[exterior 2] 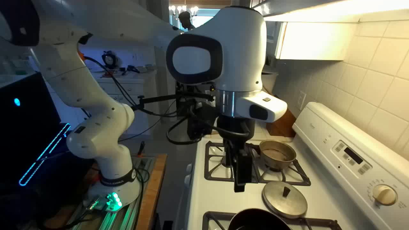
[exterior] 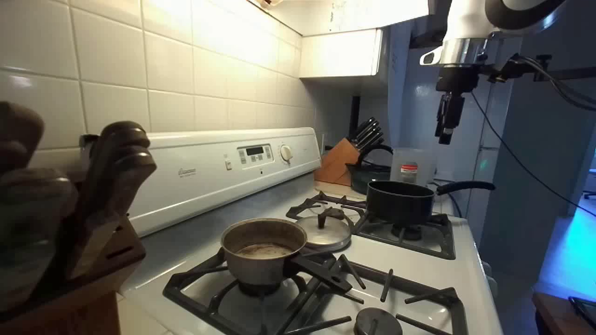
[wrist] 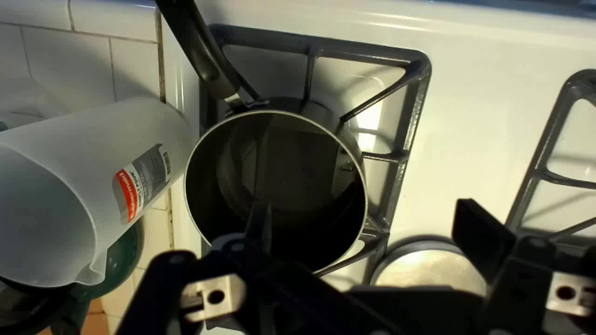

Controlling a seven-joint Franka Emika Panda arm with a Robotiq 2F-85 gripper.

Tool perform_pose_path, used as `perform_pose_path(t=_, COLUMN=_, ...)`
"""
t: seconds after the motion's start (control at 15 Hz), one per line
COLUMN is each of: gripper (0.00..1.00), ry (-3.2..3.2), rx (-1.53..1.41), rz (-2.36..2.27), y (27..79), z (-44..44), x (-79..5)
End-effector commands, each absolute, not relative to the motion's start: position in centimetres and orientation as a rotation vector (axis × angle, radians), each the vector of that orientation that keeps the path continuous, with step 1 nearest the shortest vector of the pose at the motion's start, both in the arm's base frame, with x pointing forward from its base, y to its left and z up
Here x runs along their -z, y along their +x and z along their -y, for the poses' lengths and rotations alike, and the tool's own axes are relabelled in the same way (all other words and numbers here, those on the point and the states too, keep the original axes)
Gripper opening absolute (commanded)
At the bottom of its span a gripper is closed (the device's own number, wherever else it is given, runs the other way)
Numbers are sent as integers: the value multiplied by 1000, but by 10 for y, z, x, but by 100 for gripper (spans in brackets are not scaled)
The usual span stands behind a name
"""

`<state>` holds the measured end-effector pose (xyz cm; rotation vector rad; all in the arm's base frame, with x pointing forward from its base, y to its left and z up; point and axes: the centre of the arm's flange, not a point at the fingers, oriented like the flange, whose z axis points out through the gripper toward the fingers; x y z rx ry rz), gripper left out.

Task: Move the black pot to the top right stove plate

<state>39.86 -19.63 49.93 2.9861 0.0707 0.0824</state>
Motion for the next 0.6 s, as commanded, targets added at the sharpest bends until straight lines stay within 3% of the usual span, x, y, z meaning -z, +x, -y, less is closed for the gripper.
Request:
perform_pose_path(t=0.0, gripper=100, ry=2986, rx=-82, rz=-71, y=399, z=196, x=-499)
perform_pose_path(t=0.53, gripper=100, ry=2916, rx=-35, rz=-252, y=406, z=236, x=-489)
